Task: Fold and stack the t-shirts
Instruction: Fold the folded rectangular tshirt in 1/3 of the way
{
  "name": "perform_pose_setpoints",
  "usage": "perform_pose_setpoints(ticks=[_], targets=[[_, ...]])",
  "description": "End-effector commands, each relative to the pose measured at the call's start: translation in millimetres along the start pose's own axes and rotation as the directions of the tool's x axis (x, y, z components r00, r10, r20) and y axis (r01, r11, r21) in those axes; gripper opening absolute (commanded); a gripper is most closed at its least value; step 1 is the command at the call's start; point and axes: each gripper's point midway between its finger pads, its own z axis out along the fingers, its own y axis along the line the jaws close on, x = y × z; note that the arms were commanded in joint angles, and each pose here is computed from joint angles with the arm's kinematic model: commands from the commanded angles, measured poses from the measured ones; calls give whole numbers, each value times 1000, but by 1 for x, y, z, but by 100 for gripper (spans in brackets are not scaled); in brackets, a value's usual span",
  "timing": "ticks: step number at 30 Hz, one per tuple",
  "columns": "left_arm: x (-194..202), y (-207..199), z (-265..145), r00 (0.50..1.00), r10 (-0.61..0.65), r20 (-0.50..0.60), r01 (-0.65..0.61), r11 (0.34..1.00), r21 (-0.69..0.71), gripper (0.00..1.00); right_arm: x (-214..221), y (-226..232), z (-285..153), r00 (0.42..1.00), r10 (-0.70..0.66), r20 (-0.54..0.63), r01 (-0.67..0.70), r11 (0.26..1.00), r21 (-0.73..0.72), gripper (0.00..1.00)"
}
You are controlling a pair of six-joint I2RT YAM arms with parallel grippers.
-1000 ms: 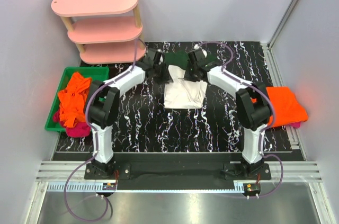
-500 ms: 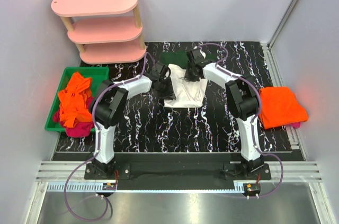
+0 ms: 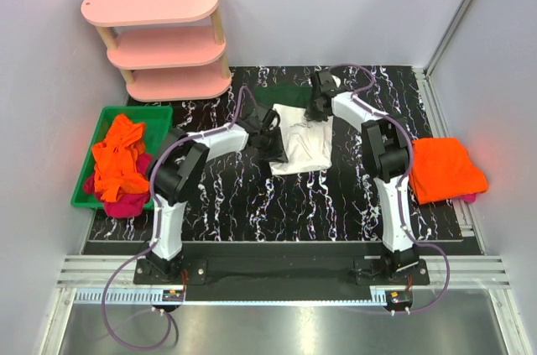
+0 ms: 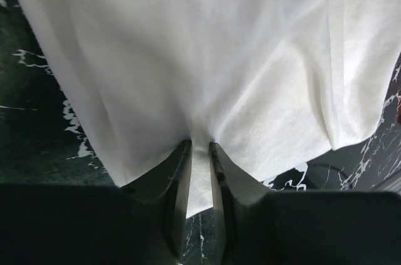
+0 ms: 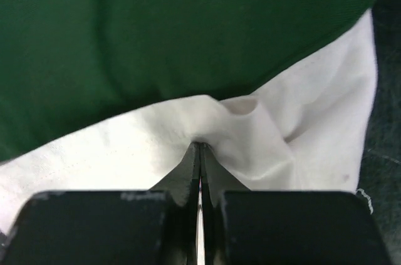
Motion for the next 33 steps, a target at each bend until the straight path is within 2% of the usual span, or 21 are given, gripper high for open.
perform_pose_setpoints(ticks=[1,12,16,17,18,20,21,22,23,24,26,28,33], targets=[[46,27,15,991,-37,-132,26,996,-79,24,-17,-19,14,1000,25,12,-26,999,45,0],[60,42,-4,989,-36,-145,16,990,-138,22,-55,-27,18,994,86,62,-88,996,31,1],[62,50,-12,992,-30,-123,9,986,-168,21,-67,-12,-9,994,69,86,-66,997,-29,3],[60,51,-14,994,-20,-109,1,985,-175,21,-66,-11,-14,993,64,98,-61,997,-38,5],[53,48,-20,997,-2,-76,-12,984,-176,22,-82,-2,-40,987,63,147,-53,996,-70,13],[49,47,-26,998,26,-50,-35,983,-178,23,-83,-3,-57,985,51,166,-39,996,-75,24],[45,44,-29,999,38,-32,-43,984,-174,24,-92,1,-79,979,53,197,-34,995,-96,35],[42,42,-31,999,46,-26,-50,984,-171,25,-91,1,-87,979,47,200,-28,995,-100,39],[41,41,-32,998,51,-21,-54,984,-168,26,-81,-5,-91,982,40,182,-25,996,-86,42],[38,39,-34,998,56,-8,-57,984,-168,27,-86,-3,-112,977,46,209,-25,995,-101,45],[33,35,-38,998,63,13,-61,985,-159,29,-67,-11,-120,981,35,189,-18,996,-88,46],[28,29,-47,996,72,50,-65,989,-136,30,-63,-8,-150,976,30,215,-6,994,-108,47],[30,23,-58,995,66,80,-56,992,-117,33,15,-7,-180,990,-48,129,63,991,-115,47]])
